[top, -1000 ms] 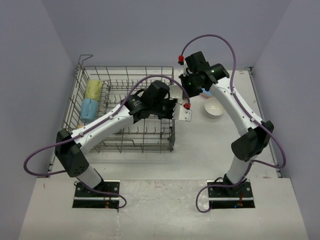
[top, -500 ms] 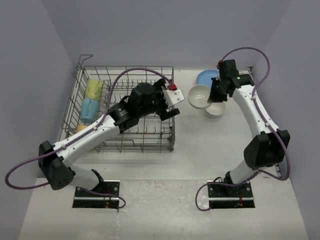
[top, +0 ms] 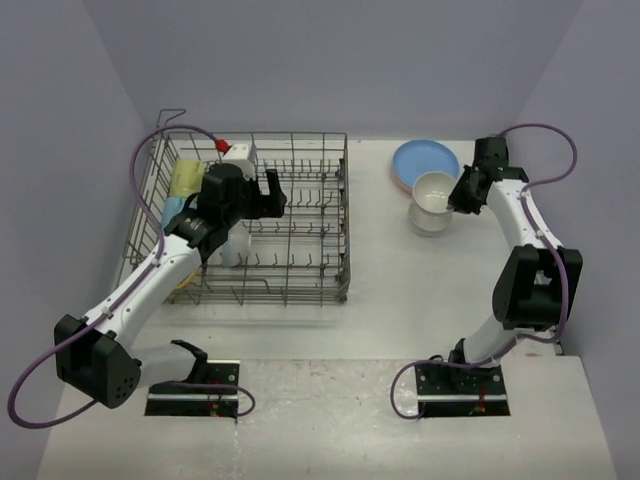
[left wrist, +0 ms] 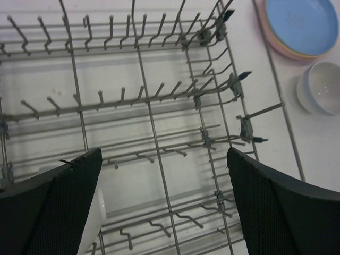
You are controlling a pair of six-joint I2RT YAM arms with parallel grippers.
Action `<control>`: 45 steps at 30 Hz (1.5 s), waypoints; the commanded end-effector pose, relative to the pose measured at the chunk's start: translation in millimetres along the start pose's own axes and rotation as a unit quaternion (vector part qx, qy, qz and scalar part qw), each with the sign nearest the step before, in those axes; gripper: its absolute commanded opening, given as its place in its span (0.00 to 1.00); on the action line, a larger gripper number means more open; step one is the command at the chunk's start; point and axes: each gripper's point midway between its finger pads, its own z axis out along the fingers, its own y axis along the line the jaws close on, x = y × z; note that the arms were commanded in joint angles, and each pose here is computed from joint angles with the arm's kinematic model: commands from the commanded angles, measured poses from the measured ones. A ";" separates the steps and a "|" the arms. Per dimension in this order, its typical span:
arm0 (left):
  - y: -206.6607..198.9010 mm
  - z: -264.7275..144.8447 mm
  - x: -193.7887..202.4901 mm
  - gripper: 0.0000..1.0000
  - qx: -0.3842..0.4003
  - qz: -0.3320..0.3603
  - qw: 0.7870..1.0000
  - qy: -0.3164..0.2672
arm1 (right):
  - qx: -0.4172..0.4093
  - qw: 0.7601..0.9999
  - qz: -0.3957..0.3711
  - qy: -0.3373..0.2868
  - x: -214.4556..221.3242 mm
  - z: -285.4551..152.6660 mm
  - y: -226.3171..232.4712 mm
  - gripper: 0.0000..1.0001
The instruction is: Unload the mixed dishes from the dish rack
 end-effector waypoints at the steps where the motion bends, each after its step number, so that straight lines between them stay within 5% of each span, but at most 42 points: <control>1: 17.2 -17.6 7.4 1.00 -0.025 -0.071 0.997 -0.001 | -0.009 0.999 0.019 -0.039 -22.0 16.0 5.8 0.00; 19: 46.7 -47.0 42.9 1.00 -0.082 -0.084 0.992 0.037 | 0.013 1.000 0.026 0.008 3.0 67.6 -4.6 0.15; 29: 56.1 -60.8 45.1 1.00 -0.111 -0.093 0.989 0.043 | 0.024 0.999 0.036 0.004 0.3 57.5 -6.8 0.58; 37: 65.2 -68.9 55.5 1.00 -0.138 -0.096 0.984 0.062 | 0.016 0.998 0.038 -0.050 -24.3 8.4 -2.2 0.90; 40: 71.2 -68.0 64.4 1.00 -0.154 -0.095 0.981 0.073 | 0.009 0.997 0.036 -0.071 -32.1 -10.0 -0.3 0.99; 45: 80.1 -60.0 76.8 1.00 -0.167 -0.096 0.978 0.081 | -0.001 0.995 0.030 -0.096 -39.9 -36.4 2.7 0.99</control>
